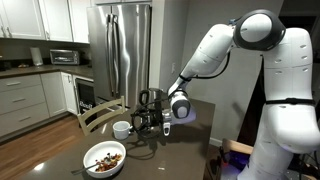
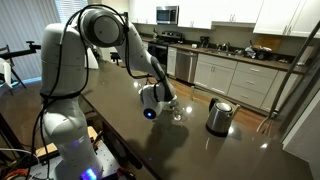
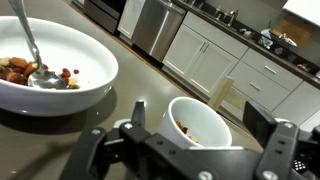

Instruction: Pour the contents of the mug into the bowl

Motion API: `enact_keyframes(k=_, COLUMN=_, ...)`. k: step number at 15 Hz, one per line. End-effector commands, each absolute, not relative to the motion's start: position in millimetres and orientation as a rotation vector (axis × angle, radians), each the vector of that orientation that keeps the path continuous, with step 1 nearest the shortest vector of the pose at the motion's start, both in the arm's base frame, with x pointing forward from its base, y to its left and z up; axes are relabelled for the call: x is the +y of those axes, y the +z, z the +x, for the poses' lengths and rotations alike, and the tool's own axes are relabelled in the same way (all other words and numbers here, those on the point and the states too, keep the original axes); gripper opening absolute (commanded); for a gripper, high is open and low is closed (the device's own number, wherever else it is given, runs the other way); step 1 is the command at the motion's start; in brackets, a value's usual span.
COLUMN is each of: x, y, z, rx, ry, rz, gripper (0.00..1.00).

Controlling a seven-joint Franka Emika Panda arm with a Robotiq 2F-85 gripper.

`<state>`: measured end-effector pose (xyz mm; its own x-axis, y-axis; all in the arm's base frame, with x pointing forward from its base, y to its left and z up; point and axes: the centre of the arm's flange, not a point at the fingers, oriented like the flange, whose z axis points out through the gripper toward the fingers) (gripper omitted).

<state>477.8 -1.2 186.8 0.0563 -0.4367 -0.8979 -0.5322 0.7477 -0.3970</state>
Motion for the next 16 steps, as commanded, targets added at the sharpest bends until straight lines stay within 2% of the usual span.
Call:
enact_keyframes(k=1, x=10.7, y=180.7, z=468.2, rx=1.582, ry=0.108, rz=-0.736, gripper=1.0)
enact_keyframes(k=8, x=14.0, y=155.3, z=466.8, rx=1.597, ry=0.11, rz=-0.511, gripper=1.0)
enact_keyframes(k=15, x=-8.4, y=135.8, z=468.3, rx=1.621, ry=0.111, rz=-0.435, gripper=1.0)
enact_keyframes(k=16, x=-33.3, y=141.3, z=461.8, rx=1.629, ry=0.109, rz=-0.46, gripper=1.0)
